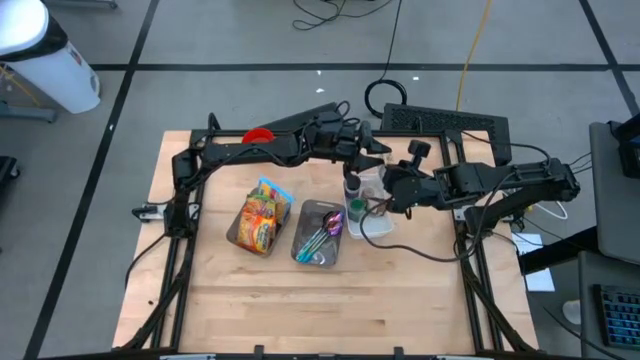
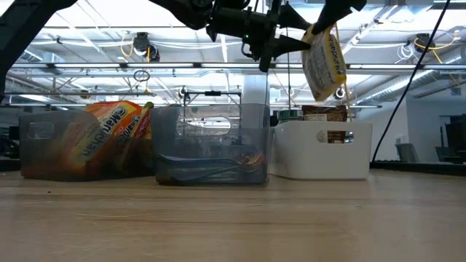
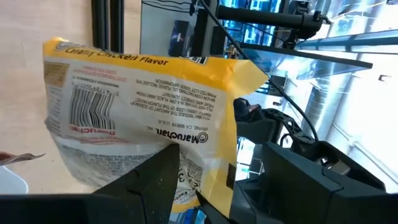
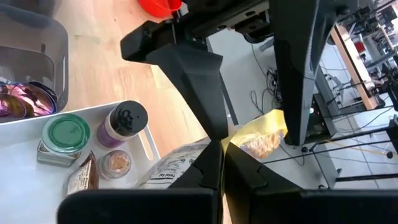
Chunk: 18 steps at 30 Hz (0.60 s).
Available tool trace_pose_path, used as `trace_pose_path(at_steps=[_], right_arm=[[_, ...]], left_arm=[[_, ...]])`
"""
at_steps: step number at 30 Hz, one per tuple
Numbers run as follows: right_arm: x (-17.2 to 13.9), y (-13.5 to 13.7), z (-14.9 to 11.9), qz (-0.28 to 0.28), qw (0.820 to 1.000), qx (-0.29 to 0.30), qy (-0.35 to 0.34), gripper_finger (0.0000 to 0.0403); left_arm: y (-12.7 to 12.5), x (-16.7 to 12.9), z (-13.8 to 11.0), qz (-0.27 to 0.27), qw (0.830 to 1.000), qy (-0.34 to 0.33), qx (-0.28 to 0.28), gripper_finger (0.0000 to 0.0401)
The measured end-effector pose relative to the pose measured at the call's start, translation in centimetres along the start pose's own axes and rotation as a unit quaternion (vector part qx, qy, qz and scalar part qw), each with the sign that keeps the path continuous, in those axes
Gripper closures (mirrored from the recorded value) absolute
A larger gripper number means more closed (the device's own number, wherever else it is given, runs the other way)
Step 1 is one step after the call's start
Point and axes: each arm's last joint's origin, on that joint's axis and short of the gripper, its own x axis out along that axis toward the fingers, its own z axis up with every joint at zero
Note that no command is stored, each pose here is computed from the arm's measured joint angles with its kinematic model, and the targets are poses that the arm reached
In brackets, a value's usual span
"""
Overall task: Pick & Place Food Item
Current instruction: Put the yellow pack into the left gray bin
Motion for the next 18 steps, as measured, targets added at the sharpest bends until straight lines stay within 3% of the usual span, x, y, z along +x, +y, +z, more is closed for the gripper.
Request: trace_pose_path(at_steps=[7,18], right_arm=[[0.03,0.07,-0.01,0.016,1.0,-0.007,0.0,0.0403],[0.13,0.04,-0.04,0.029,1.0,0.0,0.003,0.0403]], left_arm=[[0.01,-0.01,-0.04,0.001,1.0,0.009,0.003,0.018],[-0.15,0.0,-0.08,-0.007,1.0,0.012,0.019,0.0319]])
